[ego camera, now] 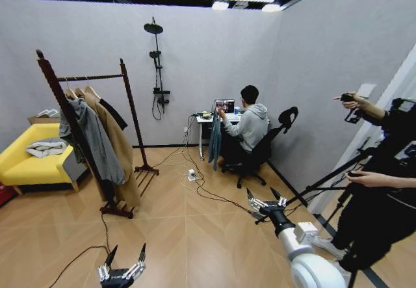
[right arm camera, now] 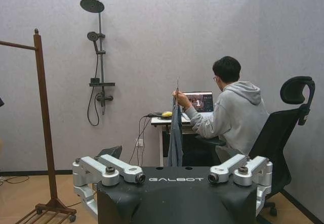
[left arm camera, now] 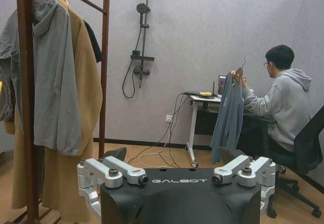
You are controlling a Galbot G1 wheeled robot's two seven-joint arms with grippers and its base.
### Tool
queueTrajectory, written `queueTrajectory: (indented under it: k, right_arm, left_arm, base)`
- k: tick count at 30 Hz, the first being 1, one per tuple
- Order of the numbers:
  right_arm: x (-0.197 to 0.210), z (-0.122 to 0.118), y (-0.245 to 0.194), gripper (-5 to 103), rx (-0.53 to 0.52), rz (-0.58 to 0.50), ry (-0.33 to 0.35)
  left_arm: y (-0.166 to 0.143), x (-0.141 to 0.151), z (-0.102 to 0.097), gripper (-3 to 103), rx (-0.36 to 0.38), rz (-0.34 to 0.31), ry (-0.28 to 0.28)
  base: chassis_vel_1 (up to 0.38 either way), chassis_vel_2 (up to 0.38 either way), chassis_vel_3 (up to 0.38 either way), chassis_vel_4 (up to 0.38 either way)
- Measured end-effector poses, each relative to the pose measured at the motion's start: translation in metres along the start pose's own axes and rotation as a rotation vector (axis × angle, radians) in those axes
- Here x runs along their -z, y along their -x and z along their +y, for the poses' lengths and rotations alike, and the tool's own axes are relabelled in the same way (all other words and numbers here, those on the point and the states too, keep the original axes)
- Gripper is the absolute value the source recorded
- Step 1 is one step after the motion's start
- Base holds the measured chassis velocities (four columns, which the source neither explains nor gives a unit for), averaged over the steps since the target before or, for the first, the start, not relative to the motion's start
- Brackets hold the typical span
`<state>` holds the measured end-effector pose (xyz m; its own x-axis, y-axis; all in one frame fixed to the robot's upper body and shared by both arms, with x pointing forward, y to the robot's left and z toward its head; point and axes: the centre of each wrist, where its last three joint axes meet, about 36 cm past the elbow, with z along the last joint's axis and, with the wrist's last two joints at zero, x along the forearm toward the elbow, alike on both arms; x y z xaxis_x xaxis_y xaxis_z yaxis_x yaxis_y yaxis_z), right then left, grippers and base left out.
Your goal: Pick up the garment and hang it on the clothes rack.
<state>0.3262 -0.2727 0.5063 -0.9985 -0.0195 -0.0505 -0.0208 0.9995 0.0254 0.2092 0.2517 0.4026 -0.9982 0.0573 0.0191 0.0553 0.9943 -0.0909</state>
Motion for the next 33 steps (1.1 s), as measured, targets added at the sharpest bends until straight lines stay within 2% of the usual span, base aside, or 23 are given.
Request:
queueTrajectory:
  k: [11, 22, 33]
  right_arm:
    - [-0.0001, 0.0044, 0.0015, 100, 0.000, 0.000, -0.003]
    - [-0.0035, -0.0037, 0.0032, 100, 0.007, -0.005, 0.006]
    - [-0.0041, -0.0037, 0.0035, 100, 0.006, -0.007, 0.008]
  left_arm:
    - [0.0000, 0.0000, 0.0000, 100, 0.000, 0.000, 0.000]
    - [0.0000, 0.0000, 0.0000, 100, 0.000, 0.000, 0.000]
    - [0.0000, 0.0000, 0.0000, 100, 0.000, 0.000, 0.000]
  base:
    - [0.000, 0.000, 0.000, 0.000]
    - [-0.004, 0.004, 0.004, -0.006]
    - [-0.158, 0.158, 0.157, -0.151]
